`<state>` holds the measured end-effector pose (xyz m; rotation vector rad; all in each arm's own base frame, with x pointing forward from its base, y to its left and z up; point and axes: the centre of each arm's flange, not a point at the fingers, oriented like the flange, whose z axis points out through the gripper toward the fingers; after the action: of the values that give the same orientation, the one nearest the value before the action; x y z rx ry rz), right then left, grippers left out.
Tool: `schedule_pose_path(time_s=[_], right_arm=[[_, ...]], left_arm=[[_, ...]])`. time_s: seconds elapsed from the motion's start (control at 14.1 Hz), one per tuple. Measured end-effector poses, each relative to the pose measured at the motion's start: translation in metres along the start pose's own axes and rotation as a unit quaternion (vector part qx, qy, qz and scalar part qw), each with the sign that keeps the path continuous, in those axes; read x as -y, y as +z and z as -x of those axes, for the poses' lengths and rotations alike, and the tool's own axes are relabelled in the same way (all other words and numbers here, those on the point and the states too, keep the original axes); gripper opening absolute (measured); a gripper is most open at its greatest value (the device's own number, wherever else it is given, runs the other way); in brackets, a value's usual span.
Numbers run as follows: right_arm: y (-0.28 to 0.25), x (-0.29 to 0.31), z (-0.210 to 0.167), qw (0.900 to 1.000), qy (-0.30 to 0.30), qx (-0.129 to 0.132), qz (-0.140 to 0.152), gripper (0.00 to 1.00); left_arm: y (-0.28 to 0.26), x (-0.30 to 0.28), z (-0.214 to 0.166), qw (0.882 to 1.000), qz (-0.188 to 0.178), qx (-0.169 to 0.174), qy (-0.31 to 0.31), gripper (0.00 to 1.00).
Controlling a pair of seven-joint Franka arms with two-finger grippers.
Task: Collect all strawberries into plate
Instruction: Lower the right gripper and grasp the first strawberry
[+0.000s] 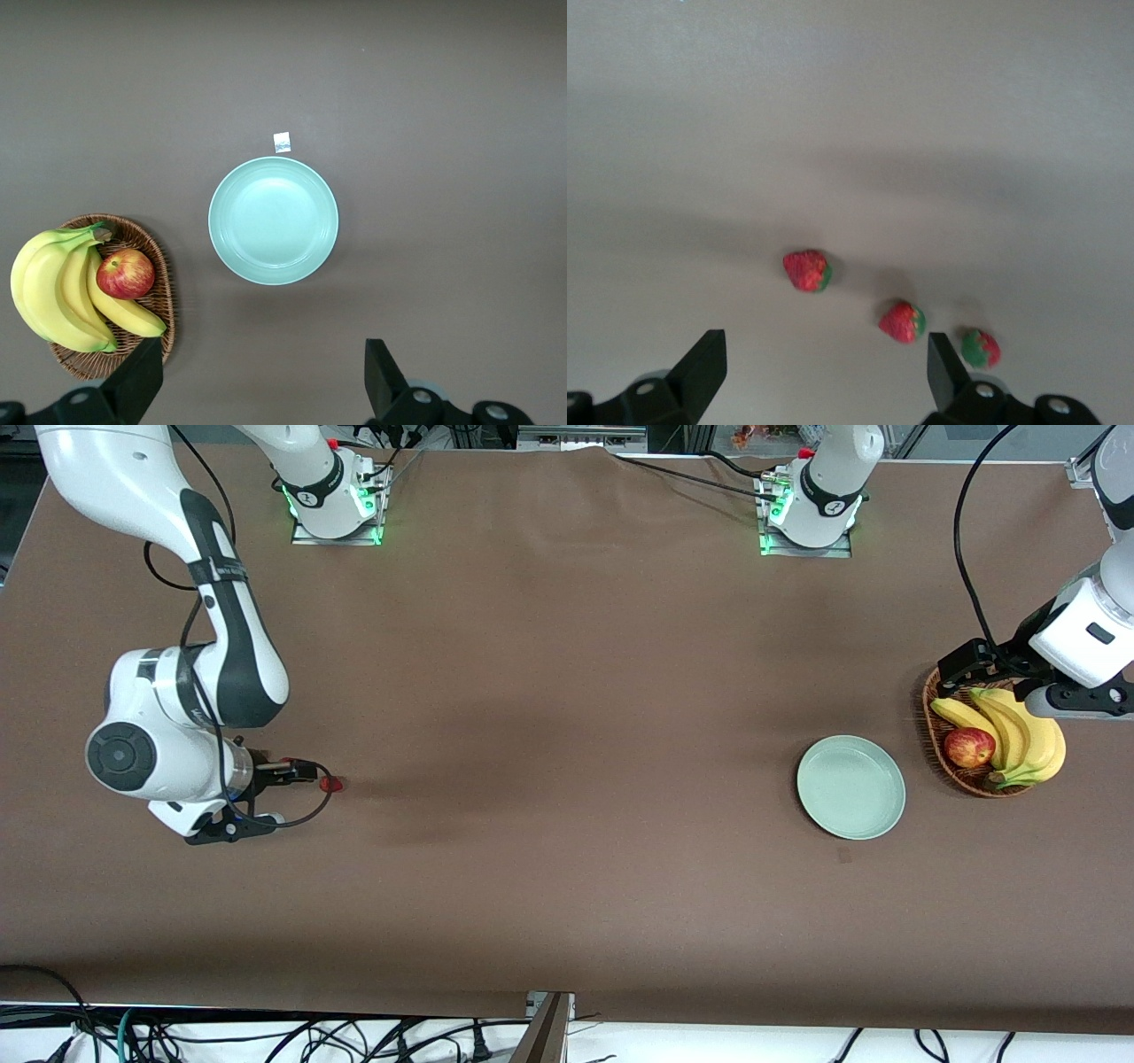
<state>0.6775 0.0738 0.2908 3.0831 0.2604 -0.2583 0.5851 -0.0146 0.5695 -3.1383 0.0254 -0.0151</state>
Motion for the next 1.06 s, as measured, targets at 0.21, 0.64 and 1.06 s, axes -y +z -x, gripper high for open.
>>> schedule_pose_path(time_s=[0.21,0.64,1.06], right_arm=[[0.038,0.007,-0.009,1.0,-0.006,-0.001,0.002,1.0],[0.092,0.026,-0.009,1.0,-0.014,0.013,0.003,1.0],[0.107,0.025,-0.001,0.999,-0.013,0.029,0.002,0.96]], left_arm=[[0.0,0.0,0.0,1.0,0.0,0.0,0.0,1.0],[0.0,0.0,0.0,1.0,0.0,0.0,0.0,1.0],[0.0,-0.001,0.0,1.0,0.0,0.0,0.001,1.0]])
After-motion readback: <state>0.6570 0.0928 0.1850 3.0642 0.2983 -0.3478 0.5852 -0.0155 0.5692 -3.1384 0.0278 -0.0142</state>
